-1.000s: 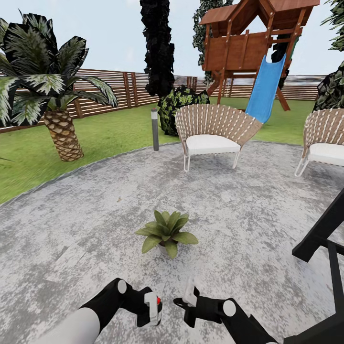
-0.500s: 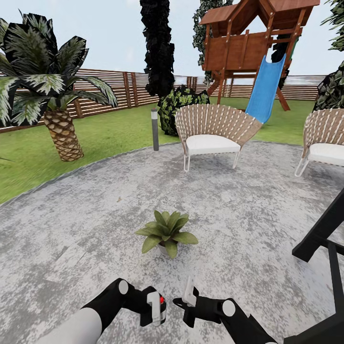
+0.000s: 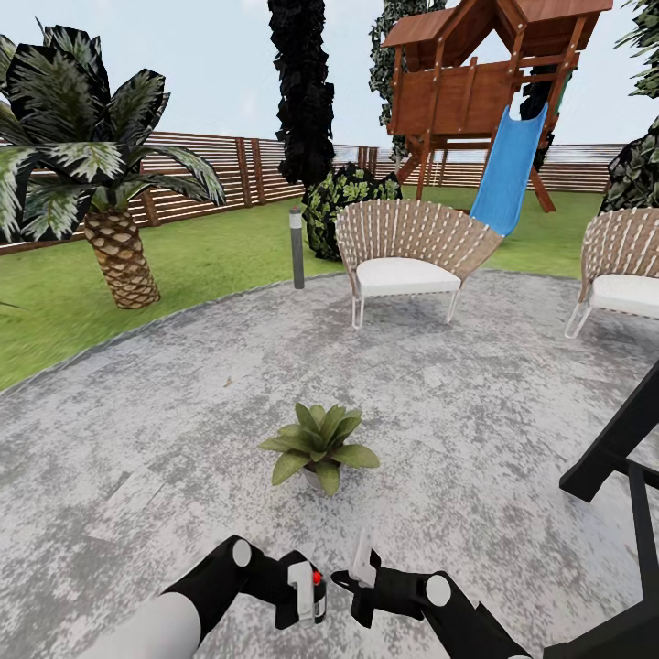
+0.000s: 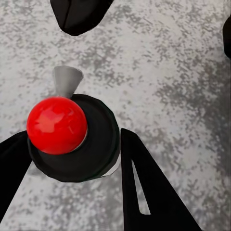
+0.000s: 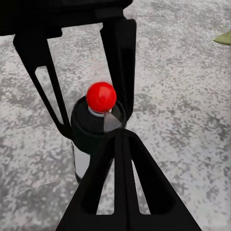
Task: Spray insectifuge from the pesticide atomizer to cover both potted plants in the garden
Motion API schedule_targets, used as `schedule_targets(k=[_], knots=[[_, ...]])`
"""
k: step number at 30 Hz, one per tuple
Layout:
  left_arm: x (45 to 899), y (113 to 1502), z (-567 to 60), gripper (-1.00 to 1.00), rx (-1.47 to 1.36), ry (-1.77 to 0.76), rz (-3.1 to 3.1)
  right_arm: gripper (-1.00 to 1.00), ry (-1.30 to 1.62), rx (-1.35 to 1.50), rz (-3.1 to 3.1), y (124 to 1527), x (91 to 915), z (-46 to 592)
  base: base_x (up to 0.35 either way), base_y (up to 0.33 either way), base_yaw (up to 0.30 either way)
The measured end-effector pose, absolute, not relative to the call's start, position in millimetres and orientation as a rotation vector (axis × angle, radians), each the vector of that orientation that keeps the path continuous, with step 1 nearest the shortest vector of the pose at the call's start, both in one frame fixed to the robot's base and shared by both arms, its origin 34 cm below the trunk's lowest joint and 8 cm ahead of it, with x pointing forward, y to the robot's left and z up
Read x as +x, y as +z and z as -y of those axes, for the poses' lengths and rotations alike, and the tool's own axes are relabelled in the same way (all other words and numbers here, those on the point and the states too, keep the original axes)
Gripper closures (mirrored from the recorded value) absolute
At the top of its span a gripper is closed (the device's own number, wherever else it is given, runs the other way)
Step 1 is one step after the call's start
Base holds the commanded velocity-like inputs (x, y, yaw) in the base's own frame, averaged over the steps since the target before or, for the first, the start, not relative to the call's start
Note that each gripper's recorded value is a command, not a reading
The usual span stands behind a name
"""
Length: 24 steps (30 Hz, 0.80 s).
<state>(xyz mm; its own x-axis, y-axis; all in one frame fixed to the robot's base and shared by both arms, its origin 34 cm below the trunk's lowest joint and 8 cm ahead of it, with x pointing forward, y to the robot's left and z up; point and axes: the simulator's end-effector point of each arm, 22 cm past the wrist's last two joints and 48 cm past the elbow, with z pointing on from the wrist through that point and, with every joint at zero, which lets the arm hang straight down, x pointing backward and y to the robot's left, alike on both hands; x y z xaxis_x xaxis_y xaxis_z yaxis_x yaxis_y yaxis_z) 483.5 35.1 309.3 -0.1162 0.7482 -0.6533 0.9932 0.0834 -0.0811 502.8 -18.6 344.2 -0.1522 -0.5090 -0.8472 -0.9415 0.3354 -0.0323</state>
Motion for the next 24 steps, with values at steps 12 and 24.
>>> schedule_targets(k=[12,24], knots=[[482.8,313.3,-22.2,1.00,1.705,-0.742,-1.905,1.00,0.676,-1.289,-1.793,344.2,502.8,18.6,0.000,0.000,0.000],[482.3,311.9,-25.3,1.00,1.705,-0.741,-1.911,1.00,0.676,-1.289,-1.794,344.1,502.7,18.6,0.000,0.000,0.000]])
